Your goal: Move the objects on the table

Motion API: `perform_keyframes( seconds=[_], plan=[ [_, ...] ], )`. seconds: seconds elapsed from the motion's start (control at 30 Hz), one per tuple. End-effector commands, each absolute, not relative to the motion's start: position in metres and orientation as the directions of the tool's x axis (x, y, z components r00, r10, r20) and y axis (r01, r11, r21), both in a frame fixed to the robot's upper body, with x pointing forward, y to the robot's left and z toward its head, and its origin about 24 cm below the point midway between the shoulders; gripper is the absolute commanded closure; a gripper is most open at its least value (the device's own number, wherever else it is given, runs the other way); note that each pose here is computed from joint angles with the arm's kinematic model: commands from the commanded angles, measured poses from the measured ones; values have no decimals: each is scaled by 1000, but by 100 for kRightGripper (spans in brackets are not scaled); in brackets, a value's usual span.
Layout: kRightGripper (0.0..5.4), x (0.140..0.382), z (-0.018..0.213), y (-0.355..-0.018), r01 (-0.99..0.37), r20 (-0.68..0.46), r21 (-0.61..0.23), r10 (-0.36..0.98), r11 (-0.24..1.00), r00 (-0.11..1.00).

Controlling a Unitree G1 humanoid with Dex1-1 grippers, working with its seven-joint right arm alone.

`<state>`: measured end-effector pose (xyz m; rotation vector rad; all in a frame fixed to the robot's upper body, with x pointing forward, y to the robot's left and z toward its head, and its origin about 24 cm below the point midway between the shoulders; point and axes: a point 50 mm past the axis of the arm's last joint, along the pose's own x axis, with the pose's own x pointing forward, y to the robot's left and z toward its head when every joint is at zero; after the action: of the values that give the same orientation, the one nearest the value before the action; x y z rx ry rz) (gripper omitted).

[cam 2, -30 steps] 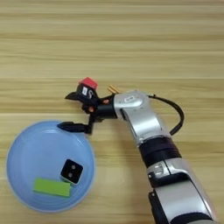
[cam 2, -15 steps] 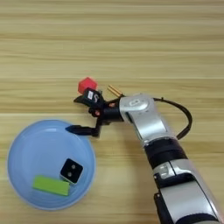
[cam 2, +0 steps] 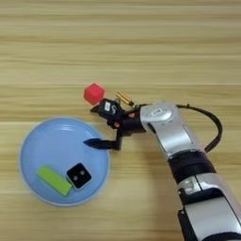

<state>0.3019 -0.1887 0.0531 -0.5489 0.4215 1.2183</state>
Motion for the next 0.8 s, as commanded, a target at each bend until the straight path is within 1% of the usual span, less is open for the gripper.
perform_keyframes(
  seconds=[0.03,0.27,0.47,0.8],
  plan=[
    [5,320,93,-202,-906,-551,-339,727,255,410],
    [5,327,110,-218,-873,-548,-400,690,280,473],
    [5,333,120,-228,-852,-535,-423,675,308,509],
    [5,336,119,-240,-842,-549,-424,644,334,532]
  ],
)
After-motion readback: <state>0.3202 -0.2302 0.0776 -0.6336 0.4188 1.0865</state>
